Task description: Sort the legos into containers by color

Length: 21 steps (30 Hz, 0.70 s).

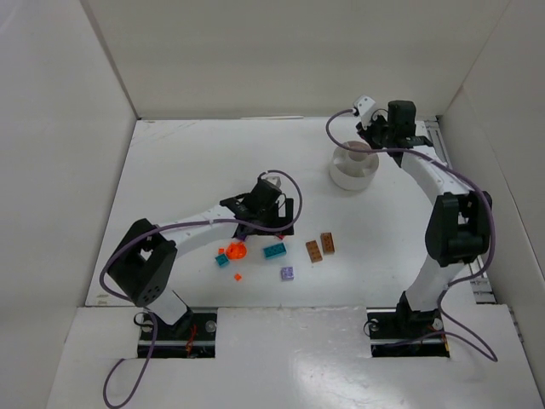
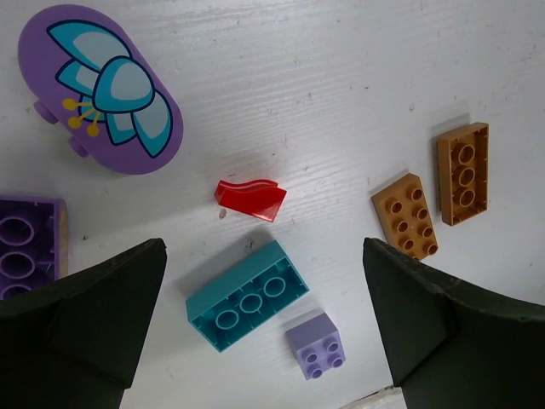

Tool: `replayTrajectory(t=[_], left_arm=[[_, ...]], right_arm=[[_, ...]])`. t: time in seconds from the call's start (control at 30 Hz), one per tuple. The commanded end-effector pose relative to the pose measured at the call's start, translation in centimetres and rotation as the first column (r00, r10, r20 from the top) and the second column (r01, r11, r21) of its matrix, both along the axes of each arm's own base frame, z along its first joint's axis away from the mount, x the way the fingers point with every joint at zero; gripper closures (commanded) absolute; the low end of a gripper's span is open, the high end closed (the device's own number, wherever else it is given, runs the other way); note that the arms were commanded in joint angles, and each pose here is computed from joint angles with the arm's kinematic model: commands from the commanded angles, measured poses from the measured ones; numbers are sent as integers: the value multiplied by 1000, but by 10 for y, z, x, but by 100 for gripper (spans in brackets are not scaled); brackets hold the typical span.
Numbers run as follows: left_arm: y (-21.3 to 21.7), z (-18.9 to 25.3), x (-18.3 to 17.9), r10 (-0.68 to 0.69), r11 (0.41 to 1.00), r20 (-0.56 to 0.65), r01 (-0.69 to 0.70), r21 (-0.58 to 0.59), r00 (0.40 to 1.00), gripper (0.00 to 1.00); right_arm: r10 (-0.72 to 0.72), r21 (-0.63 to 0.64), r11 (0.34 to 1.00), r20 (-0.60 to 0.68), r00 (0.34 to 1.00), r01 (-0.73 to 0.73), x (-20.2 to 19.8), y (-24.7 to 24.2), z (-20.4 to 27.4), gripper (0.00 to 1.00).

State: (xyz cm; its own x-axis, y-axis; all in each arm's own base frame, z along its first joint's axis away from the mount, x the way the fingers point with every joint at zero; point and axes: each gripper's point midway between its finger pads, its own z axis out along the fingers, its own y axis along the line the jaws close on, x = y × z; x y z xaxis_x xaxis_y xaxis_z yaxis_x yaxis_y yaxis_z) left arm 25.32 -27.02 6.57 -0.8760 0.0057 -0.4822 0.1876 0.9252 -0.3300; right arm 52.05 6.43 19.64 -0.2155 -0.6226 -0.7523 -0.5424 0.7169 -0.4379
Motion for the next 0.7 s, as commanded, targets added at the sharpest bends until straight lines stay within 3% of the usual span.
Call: replayTrajectory(t=[0.0,0.2,0.67], left_arm=[[-8,12,6,-17,1000,19,17,-7,1000,0],[-8,9,9,-4,1000,16,4,0,1000,0],[-9,3,9,6,1000,3,-6,28,1000,0]], right_arm=[[-10,-9,1000,27,1000,10,15,-6,15,86],[-24,-26,999,-8,1000,24,23,-12,-3,84],[-39,-11,999,-54,998,39,23,-16,-23,62]])
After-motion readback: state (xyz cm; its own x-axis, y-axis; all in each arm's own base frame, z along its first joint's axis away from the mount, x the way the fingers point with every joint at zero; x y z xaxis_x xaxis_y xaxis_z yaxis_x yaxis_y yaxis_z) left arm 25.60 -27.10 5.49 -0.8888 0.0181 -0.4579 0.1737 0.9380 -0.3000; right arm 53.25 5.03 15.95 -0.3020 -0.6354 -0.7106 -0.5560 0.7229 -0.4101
